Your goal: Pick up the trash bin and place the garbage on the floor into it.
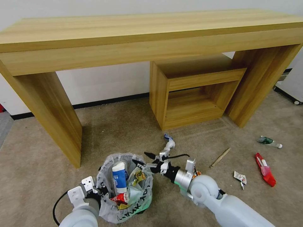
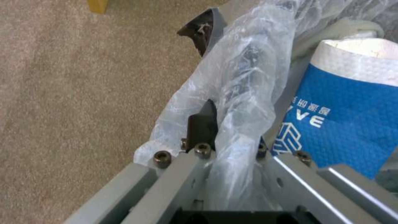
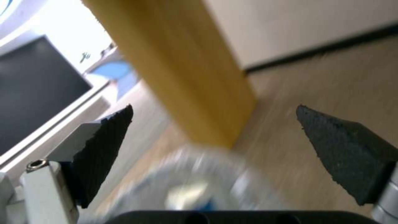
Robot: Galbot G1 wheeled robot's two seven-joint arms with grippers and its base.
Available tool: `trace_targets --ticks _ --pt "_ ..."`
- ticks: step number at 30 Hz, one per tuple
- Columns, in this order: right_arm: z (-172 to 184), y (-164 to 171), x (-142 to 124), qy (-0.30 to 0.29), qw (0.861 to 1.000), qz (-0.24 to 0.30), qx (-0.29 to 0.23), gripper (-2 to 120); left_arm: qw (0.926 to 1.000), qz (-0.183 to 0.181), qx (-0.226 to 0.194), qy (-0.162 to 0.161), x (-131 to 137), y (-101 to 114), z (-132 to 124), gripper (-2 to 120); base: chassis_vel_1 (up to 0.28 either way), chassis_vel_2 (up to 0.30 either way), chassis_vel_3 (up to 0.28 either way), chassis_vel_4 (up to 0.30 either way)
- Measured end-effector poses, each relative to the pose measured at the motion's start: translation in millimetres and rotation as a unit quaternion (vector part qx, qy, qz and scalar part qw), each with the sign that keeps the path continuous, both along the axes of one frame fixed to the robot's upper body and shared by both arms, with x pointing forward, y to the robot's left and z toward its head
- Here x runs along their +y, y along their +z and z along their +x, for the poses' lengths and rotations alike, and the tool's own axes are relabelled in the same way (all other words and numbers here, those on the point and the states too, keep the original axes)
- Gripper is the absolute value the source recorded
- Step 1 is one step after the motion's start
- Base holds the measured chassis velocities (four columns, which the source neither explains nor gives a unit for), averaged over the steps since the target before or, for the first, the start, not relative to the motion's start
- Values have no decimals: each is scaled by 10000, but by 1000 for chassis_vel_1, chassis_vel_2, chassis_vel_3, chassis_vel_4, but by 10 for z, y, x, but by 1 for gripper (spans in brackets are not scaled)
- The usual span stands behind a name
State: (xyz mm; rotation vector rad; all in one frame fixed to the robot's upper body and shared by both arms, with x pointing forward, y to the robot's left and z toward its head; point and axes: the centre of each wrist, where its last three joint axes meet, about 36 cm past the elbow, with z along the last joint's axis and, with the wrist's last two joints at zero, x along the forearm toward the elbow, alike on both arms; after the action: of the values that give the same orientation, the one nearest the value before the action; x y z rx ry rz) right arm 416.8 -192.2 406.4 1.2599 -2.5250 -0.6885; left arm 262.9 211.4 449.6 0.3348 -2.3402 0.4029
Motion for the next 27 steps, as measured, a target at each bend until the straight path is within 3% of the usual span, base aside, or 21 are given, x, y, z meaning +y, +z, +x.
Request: trace_targets --ticks 3,6,7,16,19,20,23,27 --pt "165 265 -292 -797 9962 -288 -194 100 10000 27 -16 -24 5 10 2 1 0 0 0 0" --pt "190 348 -438 -1216 9908 -574 -181 100 10000 38 -38 -40 7 20 3 1 0 0 0 0" --pt "178 406 -577 -1701 9811 -919 -109 100 9999 43 -63 -64 9 35 1 1 0 0 0 0" --pt "-48 657 -869 -2932 9436 -1514 -281 100 9994 8 -277 -188 23 164 -7 1 0 0 0 0" --pt "-245 663 -967 -3610 9124 -1911 -244 100 9991 -8 -321 -263 17 189 -11 1 0 0 0 0" --pt "-245 663 -967 -3610 9124 -1911 -244 100 9991 -8 -321 -263 17 189 -11 1 0 0 0 0" --pt "-394 543 -1056 -4083 8862 -2167 -312 100 9985 -26 -429 -329 19 227 9 1 0 0 0 0" --pt "-515 482 -1079 -4274 8750 -2255 -287 100 9982 -4 -453 -401 16 250 24 1 0 0 0 0"
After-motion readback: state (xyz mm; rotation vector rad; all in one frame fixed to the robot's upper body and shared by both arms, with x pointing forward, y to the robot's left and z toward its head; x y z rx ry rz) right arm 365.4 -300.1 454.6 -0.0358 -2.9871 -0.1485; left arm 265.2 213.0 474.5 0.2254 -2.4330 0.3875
